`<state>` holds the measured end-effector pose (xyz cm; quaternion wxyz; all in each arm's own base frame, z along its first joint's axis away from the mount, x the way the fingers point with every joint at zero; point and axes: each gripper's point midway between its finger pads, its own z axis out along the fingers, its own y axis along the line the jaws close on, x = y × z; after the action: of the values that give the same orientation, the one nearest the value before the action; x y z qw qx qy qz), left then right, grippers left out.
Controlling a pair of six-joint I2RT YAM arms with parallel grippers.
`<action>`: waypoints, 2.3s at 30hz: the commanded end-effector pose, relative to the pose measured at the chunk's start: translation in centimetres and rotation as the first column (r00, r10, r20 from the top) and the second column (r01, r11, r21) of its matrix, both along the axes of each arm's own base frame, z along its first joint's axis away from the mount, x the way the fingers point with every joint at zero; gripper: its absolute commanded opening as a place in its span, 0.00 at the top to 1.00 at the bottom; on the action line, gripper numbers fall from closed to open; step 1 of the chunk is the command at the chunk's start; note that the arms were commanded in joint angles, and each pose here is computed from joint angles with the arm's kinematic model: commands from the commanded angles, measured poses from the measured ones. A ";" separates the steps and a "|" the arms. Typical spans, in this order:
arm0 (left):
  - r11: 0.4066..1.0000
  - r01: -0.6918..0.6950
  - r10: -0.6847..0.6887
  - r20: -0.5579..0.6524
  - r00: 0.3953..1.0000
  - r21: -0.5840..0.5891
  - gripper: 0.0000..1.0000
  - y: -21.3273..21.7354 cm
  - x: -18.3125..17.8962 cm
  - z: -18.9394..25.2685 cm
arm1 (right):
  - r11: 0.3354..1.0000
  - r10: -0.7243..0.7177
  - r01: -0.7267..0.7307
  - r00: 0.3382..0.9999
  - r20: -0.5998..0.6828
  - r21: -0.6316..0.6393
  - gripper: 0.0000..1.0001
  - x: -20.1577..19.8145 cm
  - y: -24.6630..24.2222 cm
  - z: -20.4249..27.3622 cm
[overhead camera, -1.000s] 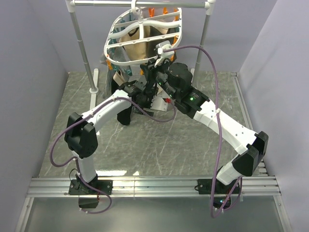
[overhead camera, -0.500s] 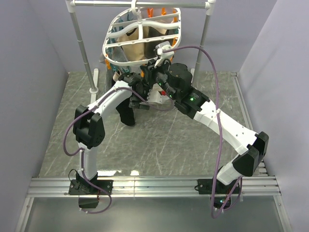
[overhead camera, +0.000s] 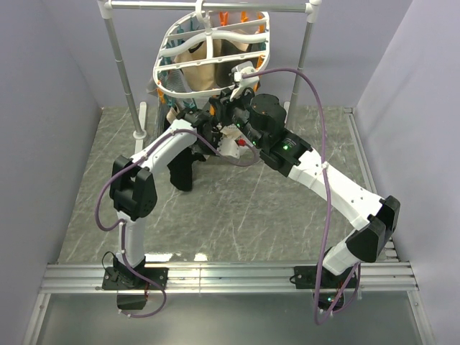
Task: Clip the underwear to the hanger
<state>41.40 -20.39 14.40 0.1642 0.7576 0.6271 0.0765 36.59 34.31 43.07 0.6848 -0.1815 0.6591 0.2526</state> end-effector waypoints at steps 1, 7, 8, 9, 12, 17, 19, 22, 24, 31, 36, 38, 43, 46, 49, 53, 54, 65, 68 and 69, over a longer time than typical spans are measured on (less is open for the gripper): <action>0.999 0.028 -0.028 -0.006 1.000 -0.045 0.79 -0.4 -0.9 2.1 | 1.000 -0.007 0.007 1.000 0.014 0.019 1.00 -0.1 -0.1 0.9; 0.983 0.111 -0.106 0.036 0.994 -0.146 1.00 -1.2 -2.9 4.6 | 0.999 -0.025 0.024 1.000 0.009 0.031 1.00 0.2 -0.3 1.0; 0.981 0.131 -0.129 0.022 0.991 -0.141 1.00 -0.9 -3.7 3.7 | 0.999 -0.031 0.030 1.000 0.007 0.032 1.00 0.3 -0.4 1.0; 0.977 0.151 -0.146 0.039 0.988 -0.151 1.00 -1.0 -4.1 3.9 | 0.999 -0.031 0.032 1.000 -0.002 0.036 1.00 0.3 -0.3 0.9; 0.952 0.217 -0.188 0.146 0.971 -0.215 1.00 -1.3 -5.0 5.0 | 0.998 -0.038 0.039 0.999 -0.018 0.054 1.00 0.6 -0.4 1.0; 0.898 0.322 -0.237 0.288 0.928 -0.299 1.00 -1.8 -7.1 6.8 | 0.996 -0.041 0.043 0.999 -0.028 0.077 1.00 1.1 -0.2 1.3; 0.868 0.363 -0.243 0.349 0.905 -0.337 1.00 -2.0 -8.0 8.6 | 0.996 -0.038 0.041 0.999 -0.032 0.081 1.00 1.2 0.0 1.2; 0.826 0.428 -0.260 0.426 0.866 -0.367 1.00 -2.2 -9.3 9.6 | 0.995 -0.042 0.045 0.998 -0.037 0.085 1.00 1.4 0.0 1.2; 0.796 0.467 -0.258 0.482 0.838 -0.386 1.00 -2.2 -10.2 10.4 | 0.995 -0.040 0.043 0.998 -0.038 0.092 1.00 1.4 0.0 1.3; 0.691 0.439 -0.076 0.547 0.834 -0.574 1.00 -2.3 -11.3 15.2 | 0.996 -0.034 0.040 0.997 -0.064 0.085 1.00 1.3 -0.2 0.7; 0.591 0.425 0.094 0.582 0.808 -0.686 1.00 -1.6 -11.4 19.4 | 0.996 0.018 -0.010 0.997 -0.079 0.094 1.00 0.7 0.1 0.7; 0.569 0.436 0.141 0.605 0.784 -0.698 1.00 -1.3 -11.2 20.1 | 0.995 0.025 -0.016 0.996 -0.084 0.098 1.00 0.5 0.1 0.8; 0.536 0.482 0.225 0.667 0.710 -0.693 1.00 -0.6 -10.9 21.8 | 0.993 0.050 -0.039 0.994 -0.096 0.116 1.00 0.2 0.1 1.0; 0.550 0.524 0.215 0.717 0.663 -0.650 1.00 -0.5 -10.9 22.2 | 0.991 0.066 -0.053 0.992 -0.110 0.120 1.00 0.0 0.2 0.8; 0.571 0.528 0.220 0.737 0.639 -0.629 1.00 -0.3 -10.4 22.3 | 0.992 0.075 -0.061 0.990 -0.118 0.113 1.00 -0.1 0.3 0.4; 0.595 0.543 0.243 0.776 0.582 -0.593 1.00 0.0 -9.4 23.3 | 0.993 0.075 -0.062 0.989 -0.124 0.104 1.00 -0.1 0.2 -0.1; 0.602 0.542 0.249 0.782 0.571 -0.587 1.00 0.0 -9.1 23.4 | 0.993 0.079 -0.067 0.989 -0.125 0.102 1.00 -0.1 0.3 -0.2; 0.697 0.579 0.206 0.891 0.404 -0.423 1.00 -0.3 -7.5 24.4 | 0.992 0.093 -0.080 0.985 -0.146 0.095 1.00 -0.2 0.7 -1.0; 0.706 0.576 0.196 0.896 0.399 -0.411 1.00 -0.3 -7.3 24.3 | 0.992 0.094 -0.081 0.985 -0.148 0.092 1.00 -0.3 0.7 -1.3; 0.707 0.574 0.193 0.894 0.403 -0.412 1.00 -0.4 -7.2 24.2 | 0.992 0.094 -0.081 0.984 -0.150 0.092 1.00 -0.3 0.6 -1.3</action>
<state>34.20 -21.00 36.34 0.7242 0.5684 0.3449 0.1827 36.68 35.54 41.93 0.6343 -0.1550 0.6844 0.3243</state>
